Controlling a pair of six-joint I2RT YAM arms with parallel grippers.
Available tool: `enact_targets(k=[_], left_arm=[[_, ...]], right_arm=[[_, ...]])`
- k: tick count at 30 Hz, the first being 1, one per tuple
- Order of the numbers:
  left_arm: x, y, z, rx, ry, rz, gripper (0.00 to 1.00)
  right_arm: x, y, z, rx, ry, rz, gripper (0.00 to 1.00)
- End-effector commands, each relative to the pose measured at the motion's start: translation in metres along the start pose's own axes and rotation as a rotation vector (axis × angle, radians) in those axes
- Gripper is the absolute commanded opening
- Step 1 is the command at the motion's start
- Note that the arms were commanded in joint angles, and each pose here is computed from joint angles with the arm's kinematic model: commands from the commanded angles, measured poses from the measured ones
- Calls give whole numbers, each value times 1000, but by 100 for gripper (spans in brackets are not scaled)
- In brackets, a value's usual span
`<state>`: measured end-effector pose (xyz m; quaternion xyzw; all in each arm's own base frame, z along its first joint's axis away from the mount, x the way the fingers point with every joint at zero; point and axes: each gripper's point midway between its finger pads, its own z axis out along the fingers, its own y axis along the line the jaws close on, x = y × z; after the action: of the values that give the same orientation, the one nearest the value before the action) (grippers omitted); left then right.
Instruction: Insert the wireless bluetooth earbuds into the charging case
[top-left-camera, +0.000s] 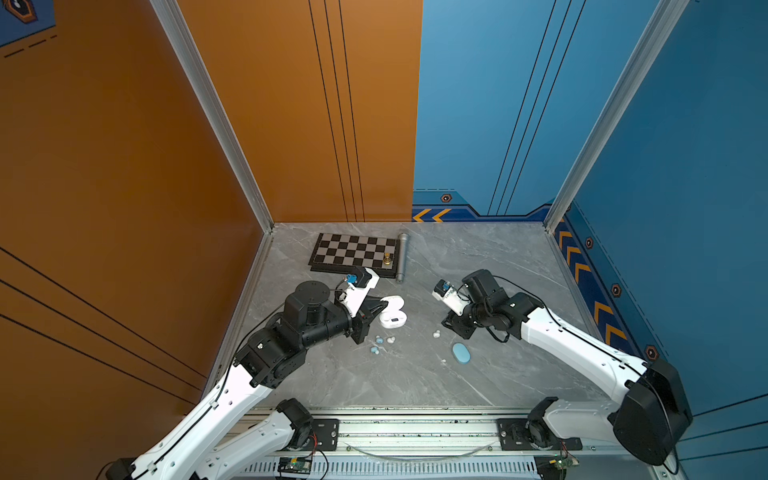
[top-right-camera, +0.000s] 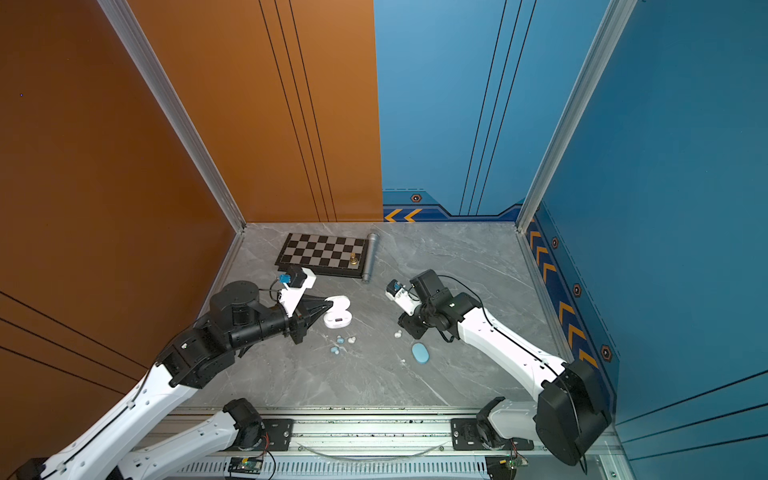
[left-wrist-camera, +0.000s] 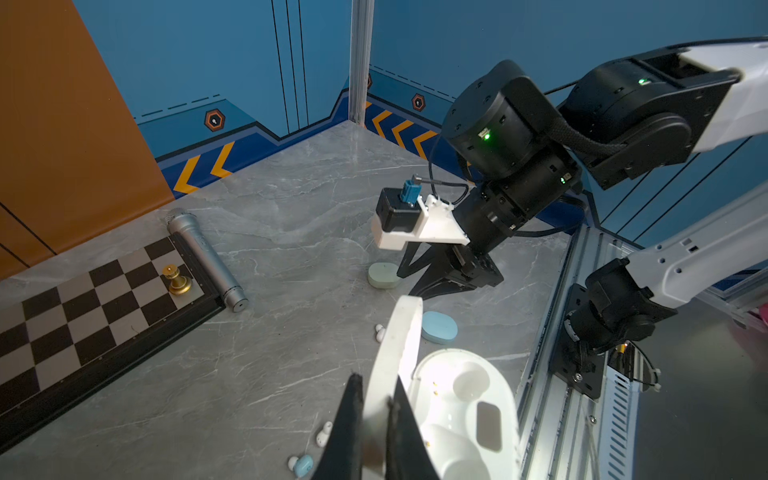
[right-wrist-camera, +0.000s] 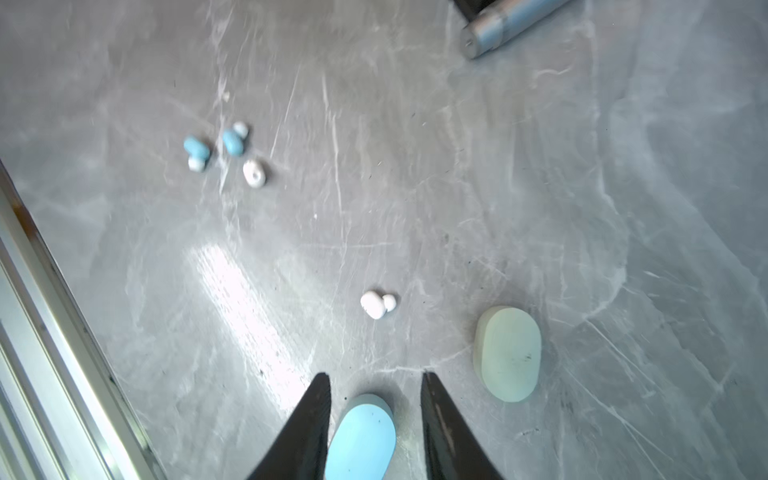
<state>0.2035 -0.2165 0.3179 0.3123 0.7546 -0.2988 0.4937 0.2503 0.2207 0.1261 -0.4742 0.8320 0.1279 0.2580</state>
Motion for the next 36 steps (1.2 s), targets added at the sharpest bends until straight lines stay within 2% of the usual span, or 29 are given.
enact_targets(k=[1, 6, 11, 20, 31, 36], left_arm=[[-2, -6, -5, 35, -37, -54, 0], [3, -1, -9, 5, -49, -73, 0], [2, 2, -12, -13, -69, -85, 0], [4, 6, -17, -42, -84, -89, 0], [2, 7, -19, -51, -92, -76, 0], [2, 7, -20, -52, -93, -69, 0]], right_arm=[[2, 13, 14, -62, -15, -371, 41], [9, 16, 41, -89, 36, -598, 47], [11, 7, 67, -67, 99, -686, 50], [17, -7, 93, -35, 149, -701, 52], [22, -16, 105, -27, 174, -658, 42], [28, -19, 103, -21, 177, -649, 42]])
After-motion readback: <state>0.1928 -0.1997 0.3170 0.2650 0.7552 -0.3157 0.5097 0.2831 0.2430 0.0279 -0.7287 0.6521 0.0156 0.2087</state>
